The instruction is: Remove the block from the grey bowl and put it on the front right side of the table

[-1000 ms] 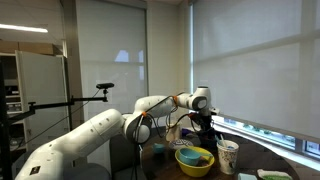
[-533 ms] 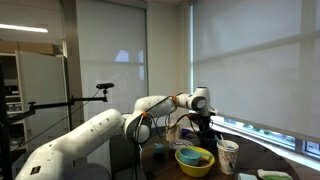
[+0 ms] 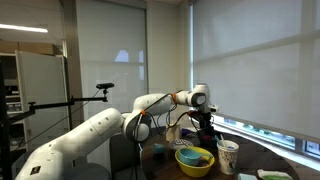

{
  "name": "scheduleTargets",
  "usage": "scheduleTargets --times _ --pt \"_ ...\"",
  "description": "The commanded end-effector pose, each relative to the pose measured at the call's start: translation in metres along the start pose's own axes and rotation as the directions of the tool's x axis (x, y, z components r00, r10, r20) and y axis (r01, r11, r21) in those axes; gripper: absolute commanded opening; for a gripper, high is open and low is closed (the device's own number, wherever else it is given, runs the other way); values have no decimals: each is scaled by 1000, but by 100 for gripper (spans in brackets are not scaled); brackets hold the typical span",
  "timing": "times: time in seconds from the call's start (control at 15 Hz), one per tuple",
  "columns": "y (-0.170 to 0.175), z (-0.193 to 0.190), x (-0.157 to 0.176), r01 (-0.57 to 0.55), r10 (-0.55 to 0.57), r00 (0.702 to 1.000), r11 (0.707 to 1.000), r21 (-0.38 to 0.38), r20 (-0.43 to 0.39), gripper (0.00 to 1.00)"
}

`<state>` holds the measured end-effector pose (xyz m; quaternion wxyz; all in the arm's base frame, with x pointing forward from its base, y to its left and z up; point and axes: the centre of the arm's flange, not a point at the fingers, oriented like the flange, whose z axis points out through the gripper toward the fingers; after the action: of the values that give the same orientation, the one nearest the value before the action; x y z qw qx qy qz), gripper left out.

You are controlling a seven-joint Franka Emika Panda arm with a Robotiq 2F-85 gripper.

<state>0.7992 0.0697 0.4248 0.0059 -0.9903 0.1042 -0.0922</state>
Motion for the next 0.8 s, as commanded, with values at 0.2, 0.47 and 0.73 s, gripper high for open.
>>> scheduleTargets --times 0.2,0.47,0.73 --pt "7 -3 25 62 -33 985 983 -175 167 0" --pt "23 6 5 128 -51 950 964 -232 309 0" --pt "42 -10 -11 152 -40 925 951 -271 379 0"
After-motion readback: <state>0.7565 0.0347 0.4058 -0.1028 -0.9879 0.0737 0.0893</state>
